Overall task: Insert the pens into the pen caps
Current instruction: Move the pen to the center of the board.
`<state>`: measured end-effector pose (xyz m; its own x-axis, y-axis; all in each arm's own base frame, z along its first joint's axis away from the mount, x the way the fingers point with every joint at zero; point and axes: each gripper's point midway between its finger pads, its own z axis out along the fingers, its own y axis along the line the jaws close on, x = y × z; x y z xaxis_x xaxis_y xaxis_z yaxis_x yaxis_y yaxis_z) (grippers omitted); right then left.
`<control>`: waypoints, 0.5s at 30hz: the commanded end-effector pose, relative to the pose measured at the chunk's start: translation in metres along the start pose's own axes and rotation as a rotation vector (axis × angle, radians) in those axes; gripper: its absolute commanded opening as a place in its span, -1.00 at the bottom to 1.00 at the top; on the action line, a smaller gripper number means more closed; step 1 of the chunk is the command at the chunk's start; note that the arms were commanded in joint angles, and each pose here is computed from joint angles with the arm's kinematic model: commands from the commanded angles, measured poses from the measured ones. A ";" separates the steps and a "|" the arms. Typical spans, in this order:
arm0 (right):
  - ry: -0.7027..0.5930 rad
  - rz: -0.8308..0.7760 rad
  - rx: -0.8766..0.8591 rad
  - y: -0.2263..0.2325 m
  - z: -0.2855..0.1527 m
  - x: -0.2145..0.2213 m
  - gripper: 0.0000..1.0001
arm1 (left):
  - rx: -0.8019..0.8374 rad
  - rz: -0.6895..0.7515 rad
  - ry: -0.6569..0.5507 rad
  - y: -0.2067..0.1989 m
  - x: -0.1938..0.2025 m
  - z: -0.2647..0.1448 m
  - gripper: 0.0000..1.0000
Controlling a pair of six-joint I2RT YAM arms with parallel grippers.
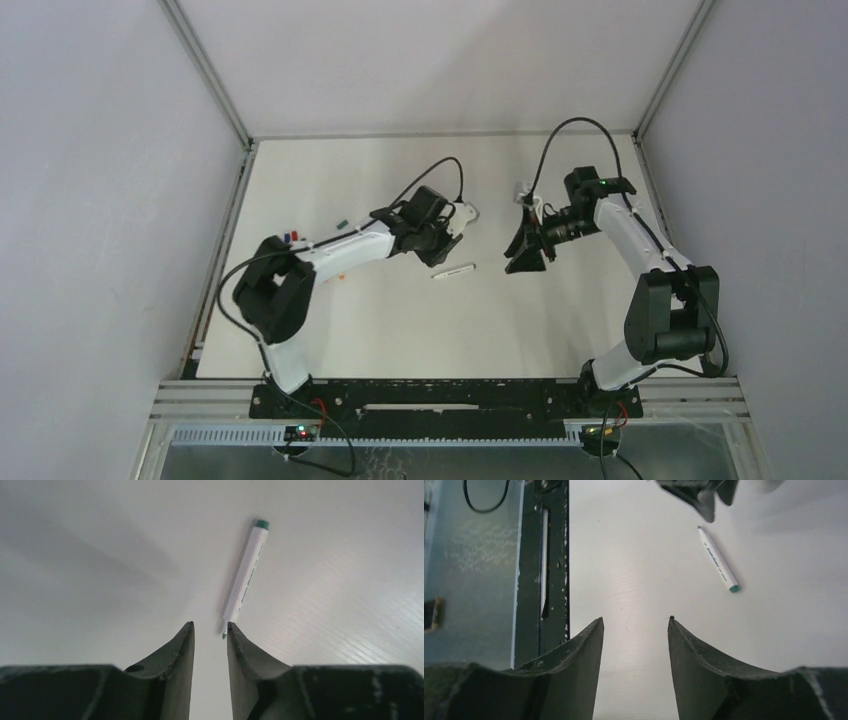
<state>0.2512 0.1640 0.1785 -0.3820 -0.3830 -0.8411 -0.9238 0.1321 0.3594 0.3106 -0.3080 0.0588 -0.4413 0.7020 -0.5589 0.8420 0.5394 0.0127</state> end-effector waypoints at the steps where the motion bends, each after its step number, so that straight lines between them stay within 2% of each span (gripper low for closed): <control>1: 0.077 -0.222 -0.070 0.018 0.010 0.009 0.20 | -0.072 -0.039 -0.211 0.008 -0.038 -0.049 -0.31; 6: 0.112 -0.362 -0.122 0.023 0.024 0.010 0.21 | -0.215 -0.096 -0.286 0.040 -0.022 -0.090 -0.31; 7: 0.121 -0.375 -0.127 0.023 0.028 0.009 0.21 | -0.274 -0.117 -0.282 0.054 -0.014 -0.098 -0.25; 12: 0.145 -0.347 -0.130 0.020 0.039 0.010 0.20 | -0.454 -0.254 -0.255 0.112 0.032 -0.130 0.39; 15: 0.152 -0.317 -0.123 0.017 0.041 0.011 0.19 | -0.479 -0.330 -0.165 0.140 0.060 -0.130 0.53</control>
<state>0.2255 0.1967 0.1611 -0.0608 -0.5159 -0.8545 -0.9798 -0.1326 0.1498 0.3493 -0.1744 0.1471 -0.4834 0.4365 -0.7588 0.5239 0.8387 0.1487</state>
